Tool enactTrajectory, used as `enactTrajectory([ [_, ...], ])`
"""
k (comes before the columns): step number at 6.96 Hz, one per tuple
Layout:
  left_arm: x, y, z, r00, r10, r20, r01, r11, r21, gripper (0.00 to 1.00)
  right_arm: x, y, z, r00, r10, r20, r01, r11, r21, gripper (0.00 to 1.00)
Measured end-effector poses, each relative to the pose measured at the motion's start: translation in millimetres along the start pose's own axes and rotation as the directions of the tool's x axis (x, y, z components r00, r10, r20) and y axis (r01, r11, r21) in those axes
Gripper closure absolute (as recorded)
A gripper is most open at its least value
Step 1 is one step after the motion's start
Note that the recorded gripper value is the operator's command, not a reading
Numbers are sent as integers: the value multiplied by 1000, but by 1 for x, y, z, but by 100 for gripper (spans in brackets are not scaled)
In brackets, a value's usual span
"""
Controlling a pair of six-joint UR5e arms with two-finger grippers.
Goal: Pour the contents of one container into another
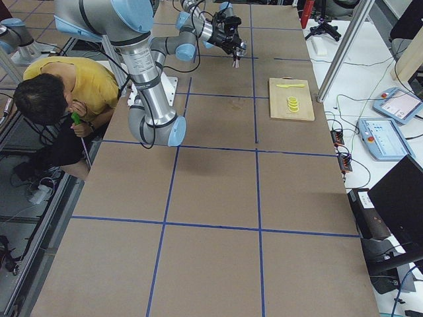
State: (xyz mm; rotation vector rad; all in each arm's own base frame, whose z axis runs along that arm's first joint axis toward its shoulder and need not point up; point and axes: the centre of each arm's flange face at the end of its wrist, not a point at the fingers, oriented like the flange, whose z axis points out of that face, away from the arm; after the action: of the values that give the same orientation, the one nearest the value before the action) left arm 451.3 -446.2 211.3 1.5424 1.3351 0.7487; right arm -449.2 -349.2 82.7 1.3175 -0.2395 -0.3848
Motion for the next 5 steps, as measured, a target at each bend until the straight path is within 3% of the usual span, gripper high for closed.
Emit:
enactTrajectory([
  [5,0,0,0,1000,0,0,0,1000,1,100,-3,-9,-2,992,-119,-38,118,993,-25,100],
])
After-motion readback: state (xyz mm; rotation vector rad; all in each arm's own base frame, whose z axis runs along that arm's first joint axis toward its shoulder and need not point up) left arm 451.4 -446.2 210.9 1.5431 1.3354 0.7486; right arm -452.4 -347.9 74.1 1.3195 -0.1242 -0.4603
